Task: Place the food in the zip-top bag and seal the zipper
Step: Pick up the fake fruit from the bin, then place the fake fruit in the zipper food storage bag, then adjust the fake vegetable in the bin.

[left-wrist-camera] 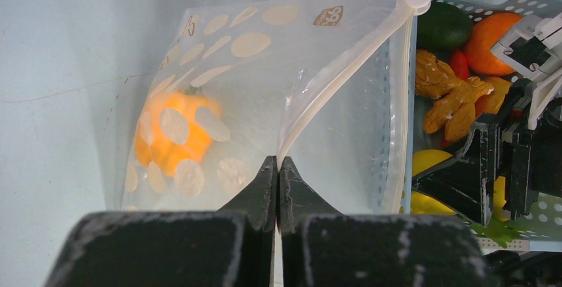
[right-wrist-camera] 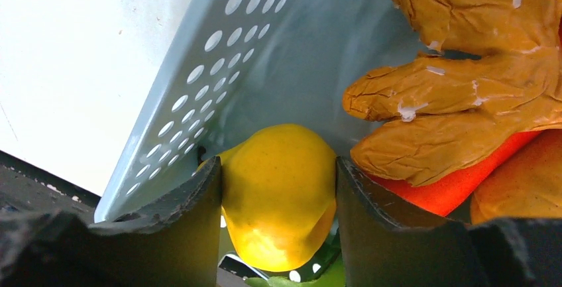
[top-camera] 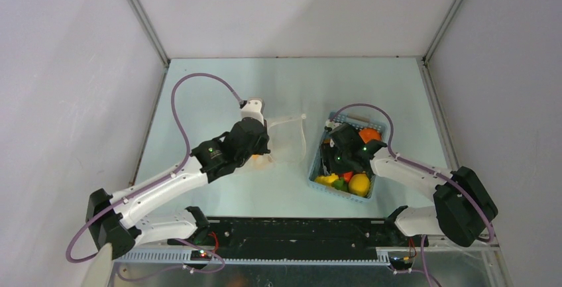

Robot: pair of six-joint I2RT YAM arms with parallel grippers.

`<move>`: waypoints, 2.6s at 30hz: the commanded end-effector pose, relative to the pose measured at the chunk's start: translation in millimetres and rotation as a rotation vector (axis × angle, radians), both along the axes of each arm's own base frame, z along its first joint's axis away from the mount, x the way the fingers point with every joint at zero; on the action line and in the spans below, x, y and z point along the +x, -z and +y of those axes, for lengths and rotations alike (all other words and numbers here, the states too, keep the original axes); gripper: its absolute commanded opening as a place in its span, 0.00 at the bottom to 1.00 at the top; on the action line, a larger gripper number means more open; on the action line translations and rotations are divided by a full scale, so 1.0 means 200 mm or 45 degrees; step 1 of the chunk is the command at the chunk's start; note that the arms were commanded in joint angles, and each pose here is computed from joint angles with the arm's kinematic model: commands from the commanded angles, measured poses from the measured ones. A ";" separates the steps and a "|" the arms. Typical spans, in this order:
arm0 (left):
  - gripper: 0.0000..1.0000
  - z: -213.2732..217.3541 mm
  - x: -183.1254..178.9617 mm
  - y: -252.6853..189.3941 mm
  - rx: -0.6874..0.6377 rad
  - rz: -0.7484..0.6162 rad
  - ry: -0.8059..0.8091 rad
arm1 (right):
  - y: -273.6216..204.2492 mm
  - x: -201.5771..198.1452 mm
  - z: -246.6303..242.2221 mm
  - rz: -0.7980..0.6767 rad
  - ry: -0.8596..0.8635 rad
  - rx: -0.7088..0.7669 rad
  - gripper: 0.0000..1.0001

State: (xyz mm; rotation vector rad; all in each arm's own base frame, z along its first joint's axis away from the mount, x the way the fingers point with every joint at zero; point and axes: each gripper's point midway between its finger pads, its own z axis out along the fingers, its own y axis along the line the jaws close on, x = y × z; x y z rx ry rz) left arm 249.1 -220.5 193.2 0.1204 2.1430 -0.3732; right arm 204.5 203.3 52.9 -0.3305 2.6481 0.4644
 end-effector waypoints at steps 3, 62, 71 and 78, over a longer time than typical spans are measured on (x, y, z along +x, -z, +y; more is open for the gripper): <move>0.00 -0.01 0.04 -0.11 -0.029 -0.050 -0.010 | -0.07 0.00 0.01 -0.022 0.028 0.031 0.25; 0.00 -0.10 -0.01 -0.09 -0.099 -0.005 0.099 | -0.91 0.37 0.60 -0.854 0.230 0.470 0.70; 0.00 -0.07 0.00 -0.11 -0.101 -0.031 0.067 | -0.89 0.33 0.57 -0.827 0.194 0.431 0.92; 0.00 -0.04 0.01 -0.12 -0.087 -0.043 0.037 | -0.90 0.28 0.42 -0.816 0.241 0.356 0.96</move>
